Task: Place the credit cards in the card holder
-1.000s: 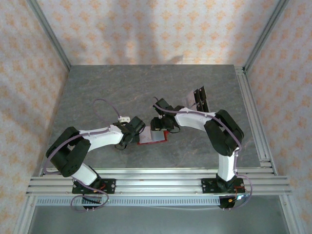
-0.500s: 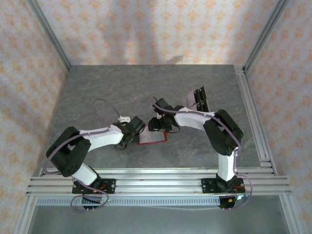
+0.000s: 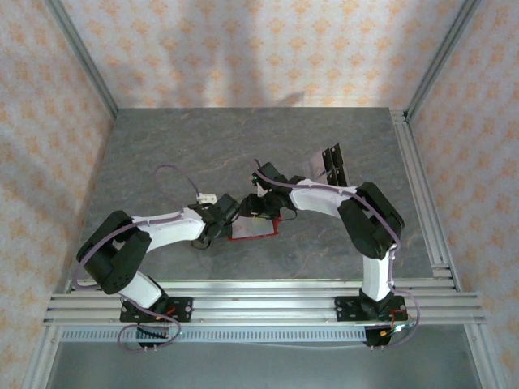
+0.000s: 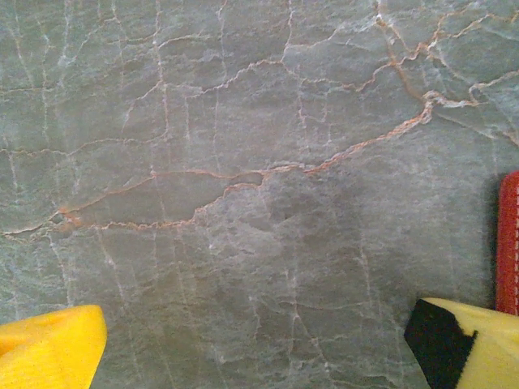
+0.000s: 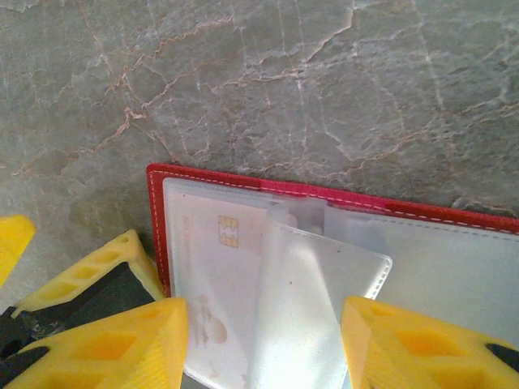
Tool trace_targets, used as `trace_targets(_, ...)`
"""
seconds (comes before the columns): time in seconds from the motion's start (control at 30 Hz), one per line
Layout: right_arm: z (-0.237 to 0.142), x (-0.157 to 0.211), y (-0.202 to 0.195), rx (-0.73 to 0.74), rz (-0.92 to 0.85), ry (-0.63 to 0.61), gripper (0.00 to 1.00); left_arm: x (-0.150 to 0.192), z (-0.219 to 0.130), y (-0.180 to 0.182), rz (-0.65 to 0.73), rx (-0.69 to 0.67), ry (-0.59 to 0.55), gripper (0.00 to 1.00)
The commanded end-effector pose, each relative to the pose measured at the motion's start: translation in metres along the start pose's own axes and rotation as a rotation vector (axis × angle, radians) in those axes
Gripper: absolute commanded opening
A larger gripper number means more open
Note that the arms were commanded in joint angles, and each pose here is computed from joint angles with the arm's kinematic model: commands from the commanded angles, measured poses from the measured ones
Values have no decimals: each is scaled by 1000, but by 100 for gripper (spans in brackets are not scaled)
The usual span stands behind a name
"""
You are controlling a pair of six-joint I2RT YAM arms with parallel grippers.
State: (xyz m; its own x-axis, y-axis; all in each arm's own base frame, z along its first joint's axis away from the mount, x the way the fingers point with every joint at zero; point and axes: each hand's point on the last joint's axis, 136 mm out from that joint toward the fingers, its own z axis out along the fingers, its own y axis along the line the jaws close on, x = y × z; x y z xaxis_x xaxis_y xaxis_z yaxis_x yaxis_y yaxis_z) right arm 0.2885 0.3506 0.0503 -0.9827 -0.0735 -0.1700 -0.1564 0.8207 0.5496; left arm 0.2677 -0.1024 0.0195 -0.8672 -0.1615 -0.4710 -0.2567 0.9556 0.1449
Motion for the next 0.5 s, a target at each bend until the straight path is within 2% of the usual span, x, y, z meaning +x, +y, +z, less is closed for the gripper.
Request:
trace_targets(0.0,3,4,6,-18,4,7,52,9,8,5,-14,-13,16,100)
trace_targets(0.47,11,6,11,0,8,13,51,-3,-25,22,-55,24,-42,100)
